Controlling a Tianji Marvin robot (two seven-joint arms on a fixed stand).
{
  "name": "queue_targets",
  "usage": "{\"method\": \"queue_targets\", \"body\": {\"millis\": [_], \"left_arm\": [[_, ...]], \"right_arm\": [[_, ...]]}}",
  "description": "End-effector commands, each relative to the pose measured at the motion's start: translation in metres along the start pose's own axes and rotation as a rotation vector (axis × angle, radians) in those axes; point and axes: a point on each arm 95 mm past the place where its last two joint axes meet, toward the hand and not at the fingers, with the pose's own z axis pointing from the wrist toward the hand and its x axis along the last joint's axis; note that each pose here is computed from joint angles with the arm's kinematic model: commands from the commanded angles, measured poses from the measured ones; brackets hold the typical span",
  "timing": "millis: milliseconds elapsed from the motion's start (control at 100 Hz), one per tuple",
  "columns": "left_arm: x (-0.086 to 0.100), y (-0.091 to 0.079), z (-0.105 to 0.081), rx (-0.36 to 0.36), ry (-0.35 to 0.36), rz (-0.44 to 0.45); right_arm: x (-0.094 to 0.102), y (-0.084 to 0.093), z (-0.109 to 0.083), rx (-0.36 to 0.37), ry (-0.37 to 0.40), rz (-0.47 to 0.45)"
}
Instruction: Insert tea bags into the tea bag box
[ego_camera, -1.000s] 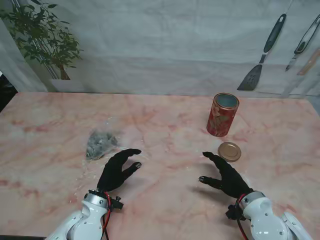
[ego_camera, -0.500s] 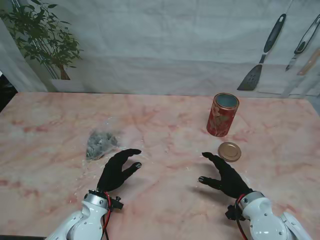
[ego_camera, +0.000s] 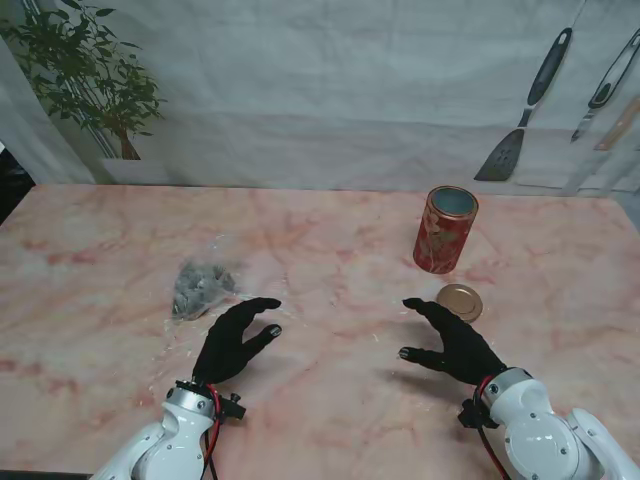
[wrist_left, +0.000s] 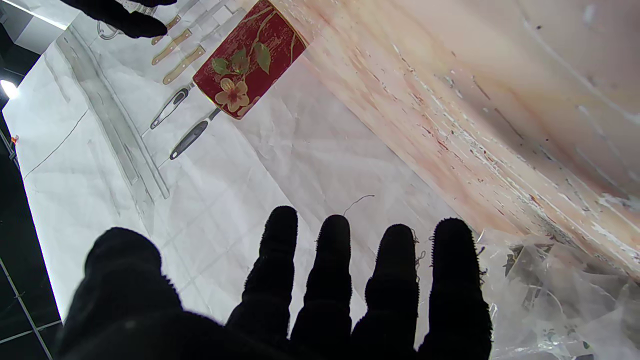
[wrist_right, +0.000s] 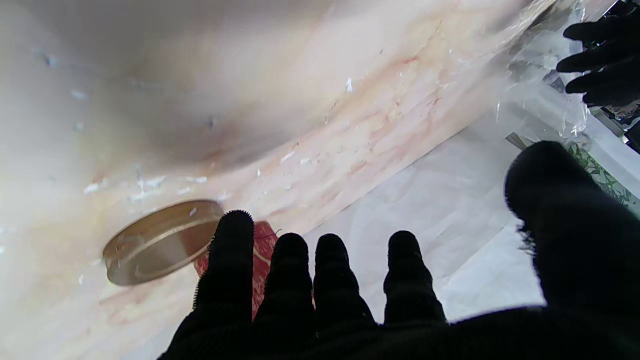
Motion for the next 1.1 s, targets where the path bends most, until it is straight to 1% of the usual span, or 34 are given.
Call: {"method": "queue_targets", "body": {"millis": [0, 140, 280, 410, 640, 940, 1090], "left_arm": [[0.002, 0.002, -0.001, -0.013, -0.002, -0.004], [0.002, 0.002, -0.002, -0.019, -0.006, -0.004], [0.003, 0.002, -0.004, -0.018, -0.013, -0.002], [0.003, 0.002, -0.005, -0.017, -0.014, -0.004], [0.004, 0.002, -0.006, -0.017, -0.011, -0.002], [0.004, 0.002, -0.006, -0.019, -0.01, -0.003], [0.006, 0.002, -0.006, -0.027, -0.005, -0.011]], "right_arm": [[0.004, 0.012, 0.002, -0.023, 0.017, -0.03], [0.006, 0.027, 0.004, -0.068, 0.018, -0.1], [0.009, 0.039, 0.006, -0.114, -0.006, -0.188], [0.011, 0.05, 0.011, -0.167, -0.011, -0.248], [0.014, 0.073, 0.021, -0.226, -0.03, -0.377], [0.015, 0.103, 0.031, -0.236, -0.109, -0.517], [0.014, 0.113, 0.036, -0.272, -0.145, -0.559]]}}
